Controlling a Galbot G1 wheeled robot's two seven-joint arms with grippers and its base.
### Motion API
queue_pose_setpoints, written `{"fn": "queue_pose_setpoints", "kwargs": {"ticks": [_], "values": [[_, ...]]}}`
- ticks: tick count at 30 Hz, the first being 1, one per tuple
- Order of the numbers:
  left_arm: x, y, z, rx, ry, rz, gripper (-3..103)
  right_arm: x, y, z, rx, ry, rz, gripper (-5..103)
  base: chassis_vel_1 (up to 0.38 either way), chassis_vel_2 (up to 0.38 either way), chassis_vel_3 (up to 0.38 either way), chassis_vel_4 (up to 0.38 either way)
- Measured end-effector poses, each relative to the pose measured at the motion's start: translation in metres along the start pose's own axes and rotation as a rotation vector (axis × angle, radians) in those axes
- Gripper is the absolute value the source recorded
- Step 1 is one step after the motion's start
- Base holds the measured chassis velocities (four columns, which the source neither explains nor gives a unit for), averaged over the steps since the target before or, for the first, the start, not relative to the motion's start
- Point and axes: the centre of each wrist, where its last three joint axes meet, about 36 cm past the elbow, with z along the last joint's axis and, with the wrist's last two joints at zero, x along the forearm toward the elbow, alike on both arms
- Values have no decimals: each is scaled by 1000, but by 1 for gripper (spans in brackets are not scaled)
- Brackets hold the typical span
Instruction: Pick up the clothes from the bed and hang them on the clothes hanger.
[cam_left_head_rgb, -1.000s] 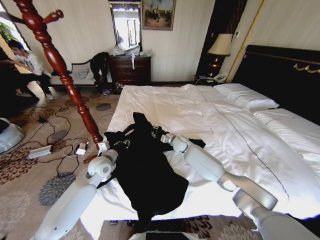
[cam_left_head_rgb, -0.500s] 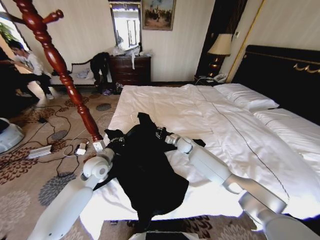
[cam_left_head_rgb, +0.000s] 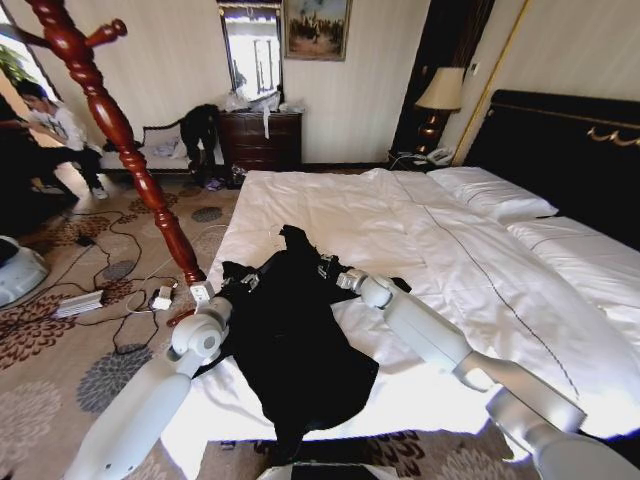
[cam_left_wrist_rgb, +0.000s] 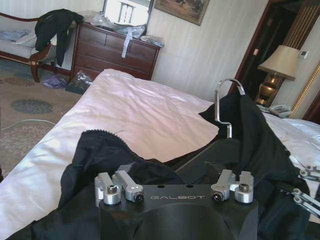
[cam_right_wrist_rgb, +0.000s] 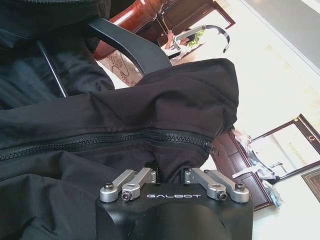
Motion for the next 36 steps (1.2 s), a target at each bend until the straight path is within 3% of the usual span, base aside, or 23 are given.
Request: {"fn": "queue_pose_setpoints", "kwargs": {"ticks": [4, 14, 18, 20, 24, 27, 30, 36], "values": [[-6, 4, 0, 6, 3, -13, 96, 4, 0, 2, 1, -2, -3, 19, 0, 0, 0, 0], [-16, 6, 6, 46, -16, -25, 102, 6, 1, -1, 0, -20, -3, 19, 0, 0, 0, 0], [-20, 8, 7, 61, -36, -31, 82, 7, 2, -2, -2, -25, -4, 19, 0, 0, 0, 0], [-21, 9, 7, 63, -39, -34, 82, 7, 2, -2, -2, -26, -3, 19, 0, 0, 0, 0], [-23, 11, 8, 64, -42, -39, 61, 6, 0, -3, -4, -29, -1, 19, 0, 0, 0, 0], [-23, 11, 7, 63, -41, -37, 56, 6, -1, -4, -5, -31, 1, 19, 0, 0, 0, 0], [-22, 11, 7, 63, -41, -30, 39, 6, -4, -4, -5, -32, 5, 19, 0, 0, 0, 0], [-22, 13, 6, 63, -47, -18, 23, 5, -9, -6, -8, -37, 14, 19, 0, 0, 0, 0]]}}
